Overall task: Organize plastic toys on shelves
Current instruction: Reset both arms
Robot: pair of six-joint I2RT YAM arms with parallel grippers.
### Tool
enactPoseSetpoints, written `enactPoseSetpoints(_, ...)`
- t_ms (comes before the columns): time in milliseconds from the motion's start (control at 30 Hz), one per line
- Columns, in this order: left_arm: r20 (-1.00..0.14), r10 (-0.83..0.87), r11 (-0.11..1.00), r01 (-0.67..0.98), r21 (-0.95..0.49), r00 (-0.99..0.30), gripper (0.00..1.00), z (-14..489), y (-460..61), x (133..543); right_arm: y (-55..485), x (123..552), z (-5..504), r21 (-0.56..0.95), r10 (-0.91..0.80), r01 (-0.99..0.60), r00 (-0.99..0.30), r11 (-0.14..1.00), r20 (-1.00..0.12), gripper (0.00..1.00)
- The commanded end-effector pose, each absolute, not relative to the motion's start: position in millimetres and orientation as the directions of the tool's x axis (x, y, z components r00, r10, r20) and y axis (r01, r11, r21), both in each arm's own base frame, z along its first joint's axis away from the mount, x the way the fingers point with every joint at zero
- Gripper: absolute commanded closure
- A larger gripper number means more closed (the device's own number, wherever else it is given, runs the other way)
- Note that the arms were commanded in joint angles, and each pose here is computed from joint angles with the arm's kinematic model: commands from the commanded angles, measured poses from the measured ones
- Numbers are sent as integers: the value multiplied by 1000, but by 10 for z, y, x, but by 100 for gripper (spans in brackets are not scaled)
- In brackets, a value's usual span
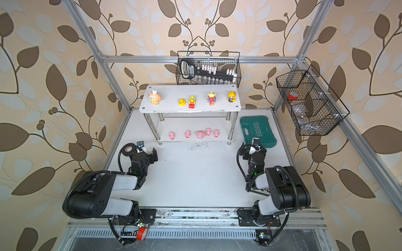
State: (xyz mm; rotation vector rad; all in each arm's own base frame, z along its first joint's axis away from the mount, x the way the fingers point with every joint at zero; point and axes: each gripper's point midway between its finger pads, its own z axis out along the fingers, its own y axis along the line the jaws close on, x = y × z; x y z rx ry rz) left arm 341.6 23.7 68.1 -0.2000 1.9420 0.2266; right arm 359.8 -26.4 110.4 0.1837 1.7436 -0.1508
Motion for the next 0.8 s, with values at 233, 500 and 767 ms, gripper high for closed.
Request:
enactPoseSetpoints(233, -912, -58, 987, -162, 10, -406, 1, 788, 82, 3812, -244, 3660, 1203, 23, 52, 194, -146, 981, -988, 1)
enactPoseSetpoints(500, -912, -59, 987, -159, 7, -406, 1, 804, 76, 3812, -245, 3660, 1204, 23, 52, 194, -146, 981, -988, 0)
enactPoseSetpoints(767, -909, -58, 988, -157, 8, -413, 1, 781, 73, 3815, -246, 3658, 1202, 23, 52, 194, -147, 981, -988, 0)
